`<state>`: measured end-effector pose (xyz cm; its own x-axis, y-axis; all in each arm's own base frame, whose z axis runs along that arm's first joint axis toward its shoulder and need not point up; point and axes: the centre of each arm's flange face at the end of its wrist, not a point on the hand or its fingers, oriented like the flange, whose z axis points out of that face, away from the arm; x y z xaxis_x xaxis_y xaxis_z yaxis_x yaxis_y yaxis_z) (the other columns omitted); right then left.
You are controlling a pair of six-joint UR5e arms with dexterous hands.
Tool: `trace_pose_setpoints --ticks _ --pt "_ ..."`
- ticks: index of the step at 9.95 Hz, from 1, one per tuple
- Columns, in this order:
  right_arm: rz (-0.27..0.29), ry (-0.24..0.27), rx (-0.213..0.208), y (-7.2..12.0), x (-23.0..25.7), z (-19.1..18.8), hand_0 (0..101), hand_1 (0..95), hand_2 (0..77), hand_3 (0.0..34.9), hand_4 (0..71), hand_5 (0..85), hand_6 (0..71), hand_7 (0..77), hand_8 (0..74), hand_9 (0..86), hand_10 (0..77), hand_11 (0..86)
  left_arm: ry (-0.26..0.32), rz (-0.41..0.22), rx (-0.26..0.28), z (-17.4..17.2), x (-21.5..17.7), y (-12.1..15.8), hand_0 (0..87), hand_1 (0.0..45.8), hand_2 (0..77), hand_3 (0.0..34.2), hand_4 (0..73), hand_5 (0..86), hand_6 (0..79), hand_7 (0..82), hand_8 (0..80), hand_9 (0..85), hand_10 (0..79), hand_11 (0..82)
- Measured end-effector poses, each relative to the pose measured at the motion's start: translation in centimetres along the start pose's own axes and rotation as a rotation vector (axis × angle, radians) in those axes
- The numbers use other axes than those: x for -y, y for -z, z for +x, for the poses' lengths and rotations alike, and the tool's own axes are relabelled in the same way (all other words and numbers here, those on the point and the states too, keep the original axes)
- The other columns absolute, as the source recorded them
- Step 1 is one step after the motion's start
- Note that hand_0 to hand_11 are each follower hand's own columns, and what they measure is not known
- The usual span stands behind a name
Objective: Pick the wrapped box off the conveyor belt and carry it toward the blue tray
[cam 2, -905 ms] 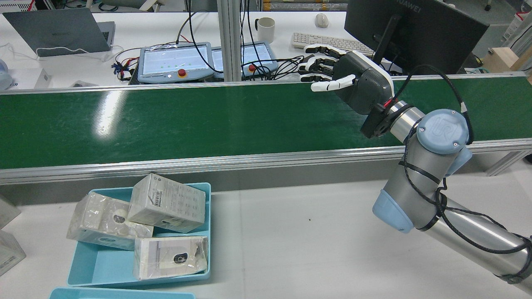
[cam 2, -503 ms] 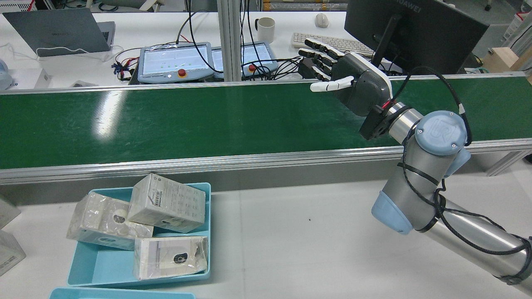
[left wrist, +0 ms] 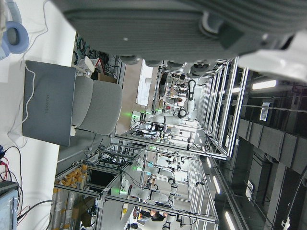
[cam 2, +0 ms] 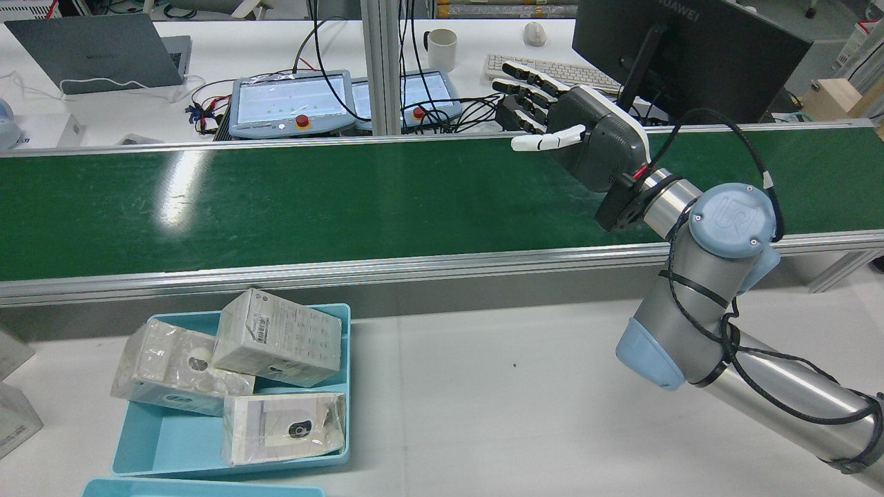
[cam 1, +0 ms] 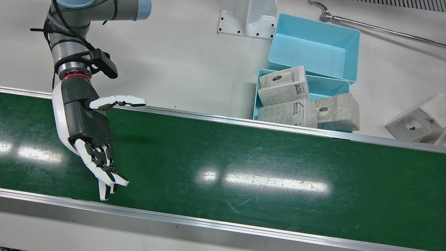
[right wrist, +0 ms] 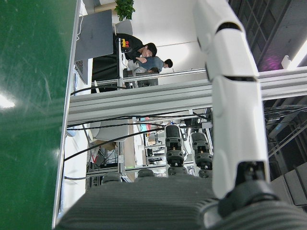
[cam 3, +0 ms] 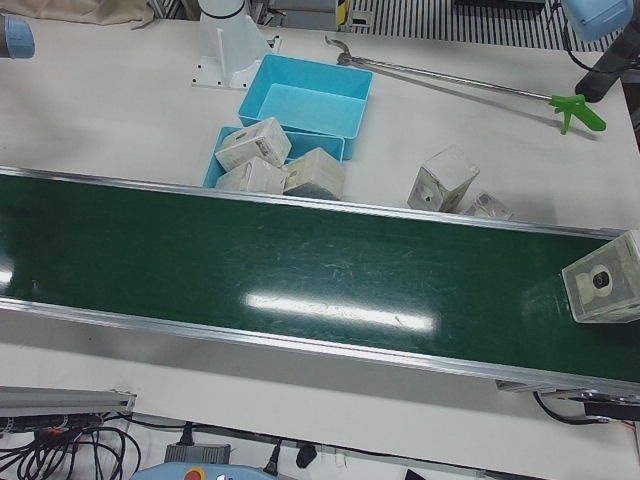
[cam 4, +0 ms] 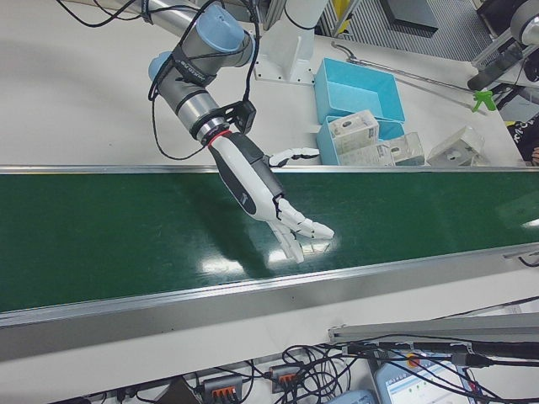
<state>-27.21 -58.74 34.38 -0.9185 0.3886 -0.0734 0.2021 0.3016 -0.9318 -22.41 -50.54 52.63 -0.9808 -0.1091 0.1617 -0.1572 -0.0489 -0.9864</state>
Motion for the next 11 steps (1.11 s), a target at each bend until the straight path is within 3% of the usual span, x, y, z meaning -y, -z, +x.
trace_pose_setpoints --ticks 6,7,8,9,11 --pt "-0.004 -0.004 0.002 0.1 -0.1 -0.1 51 19.6 16.4 12.1 9.8 13.1 2.7 18.5 0.0 2.7 0.0 1.6 0.0 0.0 0.0 0.0 0.0 0.0 0.0 0.0 0.5 0.0 0.0 1.1 0.0 0.5 0.5 0.0 0.5 0.0" --pt "-0.004 -0.005 -0.001 0.0 -0.2 0.2 51 19.6 16.4 9.7 9.8 13.6 3.8 19.1 0.0 2.7 0.0 1.6 0.0 0.0 0.0 0.0 0.0 0.0 0.0 0.0 1.1 0.0 0.0 1.1 0.0 0.5 0.5 0.0 0.5 0.0" --pt "-0.012 -0.009 -0.007 -0.2 -0.2 0.7 51 19.6 16.4 9.7 9.8 13.6 3.8 19.1 0.0 2.7 0.0 1.6 0.0 0.0 0.0 0.0 0.0 0.0 0.0 0.0 0.5 0.0 0.0 1.1 0.0 0.5 0.5 0.0 0.5 0.0" --pt "-0.029 -0.015 -0.013 -0.4 -0.1 1.2 51 19.1 16.4 3.9 10.9 13.6 3.8 20.2 0.0 4.4 0.0 1.6 0.0 0.0 0.0 0.0 0.0 0.0 0.0 0.0 1.1 0.0 0.0 1.1 0.0 0.5 0.5 0.0 0.5 0.0" --pt "-0.044 -0.024 -0.026 -0.8 0.3 2.3 51 19.1 16.4 3.5 12.0 14.7 5.4 20.2 0.0 4.4 0.0 1.6 0.0 0.0 0.0 0.0 0.0 0.0 0.0 0.0 1.1 0.0 0.0 0.5 0.0 0.5 0.5 0.0 0.5 0.0"
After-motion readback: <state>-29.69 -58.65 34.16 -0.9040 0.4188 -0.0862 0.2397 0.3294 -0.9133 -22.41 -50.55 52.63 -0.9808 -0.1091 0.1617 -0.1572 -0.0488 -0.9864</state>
